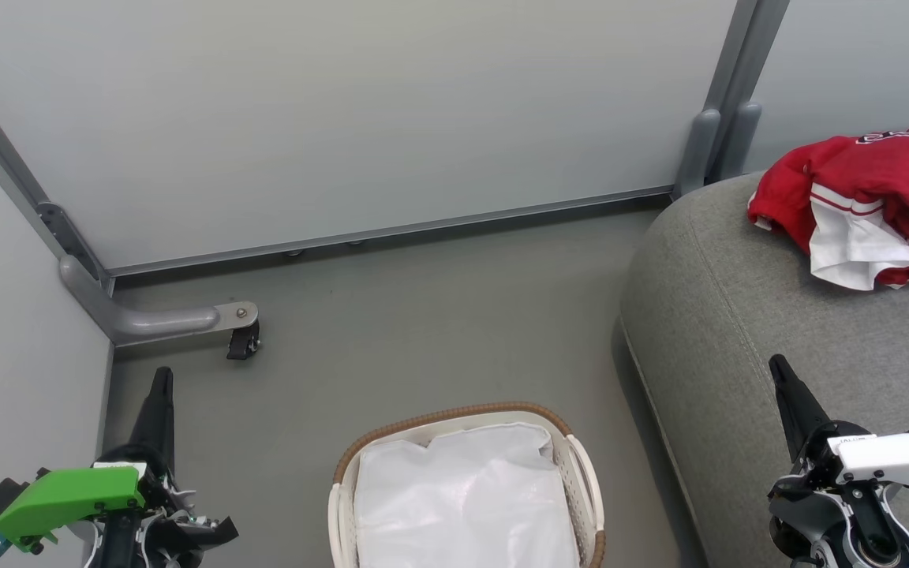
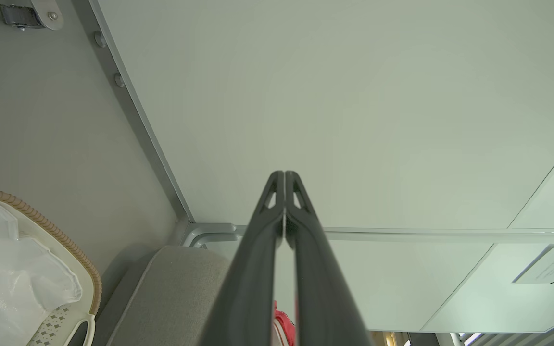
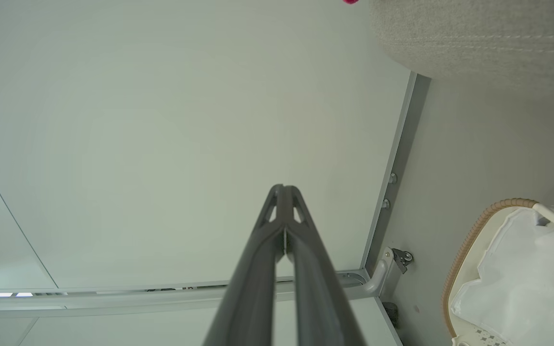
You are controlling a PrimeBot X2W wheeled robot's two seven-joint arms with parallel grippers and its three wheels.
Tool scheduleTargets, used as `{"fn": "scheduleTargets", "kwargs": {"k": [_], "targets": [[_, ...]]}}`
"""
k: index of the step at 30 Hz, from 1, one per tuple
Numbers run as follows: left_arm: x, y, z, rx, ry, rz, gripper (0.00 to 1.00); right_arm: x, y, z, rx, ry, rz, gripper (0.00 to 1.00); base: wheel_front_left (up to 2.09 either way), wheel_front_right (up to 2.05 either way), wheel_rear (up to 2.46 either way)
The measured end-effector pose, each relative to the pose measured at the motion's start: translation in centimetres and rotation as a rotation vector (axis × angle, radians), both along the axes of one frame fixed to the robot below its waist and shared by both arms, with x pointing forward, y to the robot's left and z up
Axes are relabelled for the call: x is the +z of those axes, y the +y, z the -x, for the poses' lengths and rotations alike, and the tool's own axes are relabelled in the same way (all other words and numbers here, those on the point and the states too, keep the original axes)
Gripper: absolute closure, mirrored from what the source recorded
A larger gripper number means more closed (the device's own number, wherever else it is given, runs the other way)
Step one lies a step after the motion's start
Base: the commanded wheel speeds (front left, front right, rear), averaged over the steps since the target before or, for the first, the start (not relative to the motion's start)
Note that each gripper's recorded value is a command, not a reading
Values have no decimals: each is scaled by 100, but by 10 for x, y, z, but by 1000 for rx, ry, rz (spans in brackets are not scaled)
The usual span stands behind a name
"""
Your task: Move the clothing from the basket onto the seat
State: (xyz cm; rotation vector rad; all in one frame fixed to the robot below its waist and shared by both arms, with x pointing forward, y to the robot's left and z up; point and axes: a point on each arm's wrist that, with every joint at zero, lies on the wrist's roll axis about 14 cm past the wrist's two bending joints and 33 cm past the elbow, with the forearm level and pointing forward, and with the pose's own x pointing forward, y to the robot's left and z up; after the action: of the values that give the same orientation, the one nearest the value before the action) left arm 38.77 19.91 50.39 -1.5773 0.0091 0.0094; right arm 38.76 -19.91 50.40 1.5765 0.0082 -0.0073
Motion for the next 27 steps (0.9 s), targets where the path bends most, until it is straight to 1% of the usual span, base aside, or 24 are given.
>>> {"fn": "scheduleTargets", "kwargs": {"k": [27], "targets": [[0, 0, 0, 0, 0, 0, 100, 0, 0, 0, 0, 0, 0, 100, 0, 0, 0]]}}
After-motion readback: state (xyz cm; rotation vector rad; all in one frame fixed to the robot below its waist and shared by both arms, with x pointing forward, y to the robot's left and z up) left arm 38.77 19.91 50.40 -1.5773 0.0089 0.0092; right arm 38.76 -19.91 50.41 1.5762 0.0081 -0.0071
